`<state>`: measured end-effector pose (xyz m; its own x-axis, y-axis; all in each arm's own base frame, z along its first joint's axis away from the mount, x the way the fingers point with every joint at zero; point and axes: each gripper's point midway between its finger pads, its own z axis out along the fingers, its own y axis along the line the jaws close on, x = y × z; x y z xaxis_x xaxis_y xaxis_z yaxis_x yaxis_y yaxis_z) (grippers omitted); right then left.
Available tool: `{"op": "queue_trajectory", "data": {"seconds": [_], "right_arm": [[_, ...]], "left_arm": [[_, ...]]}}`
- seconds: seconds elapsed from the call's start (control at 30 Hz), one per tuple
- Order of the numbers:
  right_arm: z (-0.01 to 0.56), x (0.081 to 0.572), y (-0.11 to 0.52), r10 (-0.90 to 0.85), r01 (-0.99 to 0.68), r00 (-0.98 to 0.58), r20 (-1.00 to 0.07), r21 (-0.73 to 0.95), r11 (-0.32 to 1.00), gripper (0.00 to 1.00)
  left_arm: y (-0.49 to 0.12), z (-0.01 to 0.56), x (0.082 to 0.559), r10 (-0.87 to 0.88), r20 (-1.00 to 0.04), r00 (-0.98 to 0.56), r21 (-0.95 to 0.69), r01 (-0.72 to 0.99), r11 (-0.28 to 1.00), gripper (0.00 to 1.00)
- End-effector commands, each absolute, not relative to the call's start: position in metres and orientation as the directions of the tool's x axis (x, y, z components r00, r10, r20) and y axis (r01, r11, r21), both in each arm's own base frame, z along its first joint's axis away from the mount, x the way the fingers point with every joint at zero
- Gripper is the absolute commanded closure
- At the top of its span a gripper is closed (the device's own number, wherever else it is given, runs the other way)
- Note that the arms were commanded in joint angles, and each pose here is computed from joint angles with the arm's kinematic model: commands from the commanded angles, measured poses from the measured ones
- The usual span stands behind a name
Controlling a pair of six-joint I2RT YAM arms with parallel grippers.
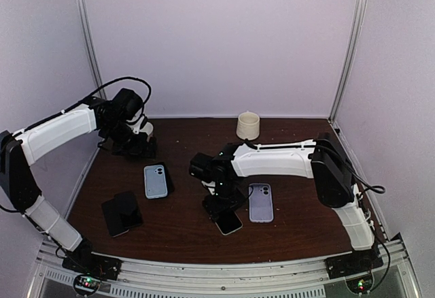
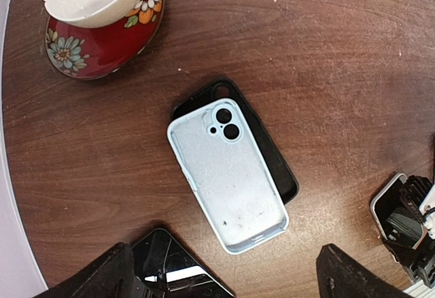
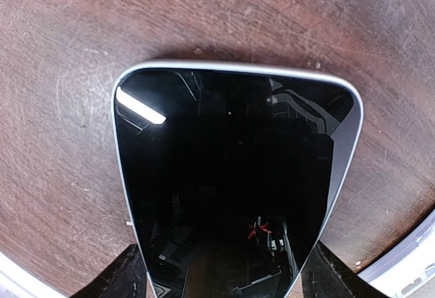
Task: Put the phone into the phone case
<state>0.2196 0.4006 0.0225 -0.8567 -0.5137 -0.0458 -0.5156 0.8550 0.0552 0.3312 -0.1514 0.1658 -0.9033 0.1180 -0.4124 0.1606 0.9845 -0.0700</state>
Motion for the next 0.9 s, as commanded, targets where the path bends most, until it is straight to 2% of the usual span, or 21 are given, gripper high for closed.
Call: {"op": "queue_trajectory", "data": {"seconds": [0.0, 0.17, 0.33, 0.53, 0.7, 0.87], "right_arm": [[0.030, 0.230, 0.404, -0.516, -0.522, -0.851, -0.096, 0.043, 0.852, 0.40], [0.065, 0.243, 0.410, -0.499, -0.521, -0.839, -0.215, 0.055, 0.852, 0.47], [0.107, 0.263, 0.411, -0.424, -0.484, -0.816, -0.394, 0.063, 0.873, 0.53], [0.142, 0.292, 0.365, -0.212, -0.265, -0.771, -0.601, 0.000, 0.964, 0.57], [0.135, 0.298, 0.323, -0.059, -0.089, -0.756, -0.652, 0.013, 0.996, 0.63], [0.125, 0.297, 0.304, 0.013, -0.014, -0.743, -0.669, 0.035, 0.999, 0.71]], "left_arm": [[-0.152, 0.160, 0.336, 0.119, -0.413, -0.903, -0.080, 0.166, 0.983, 0.02], [-0.151, 0.160, 0.336, 0.116, -0.412, -0.904, -0.081, 0.163, 0.983, 0.02], [-0.151, 0.161, 0.336, 0.112, -0.414, -0.903, -0.087, 0.162, 0.983, 0.02], [-0.151, 0.161, 0.336, 0.109, -0.413, -0.904, -0.096, 0.162, 0.982, 0.02], [-0.152, 0.160, 0.336, 0.108, -0.407, -0.907, -0.105, 0.164, 0.981, 0.02], [-0.152, 0.160, 0.336, 0.106, -0.408, -0.907, -0.106, 0.163, 0.981, 0.02]]}}
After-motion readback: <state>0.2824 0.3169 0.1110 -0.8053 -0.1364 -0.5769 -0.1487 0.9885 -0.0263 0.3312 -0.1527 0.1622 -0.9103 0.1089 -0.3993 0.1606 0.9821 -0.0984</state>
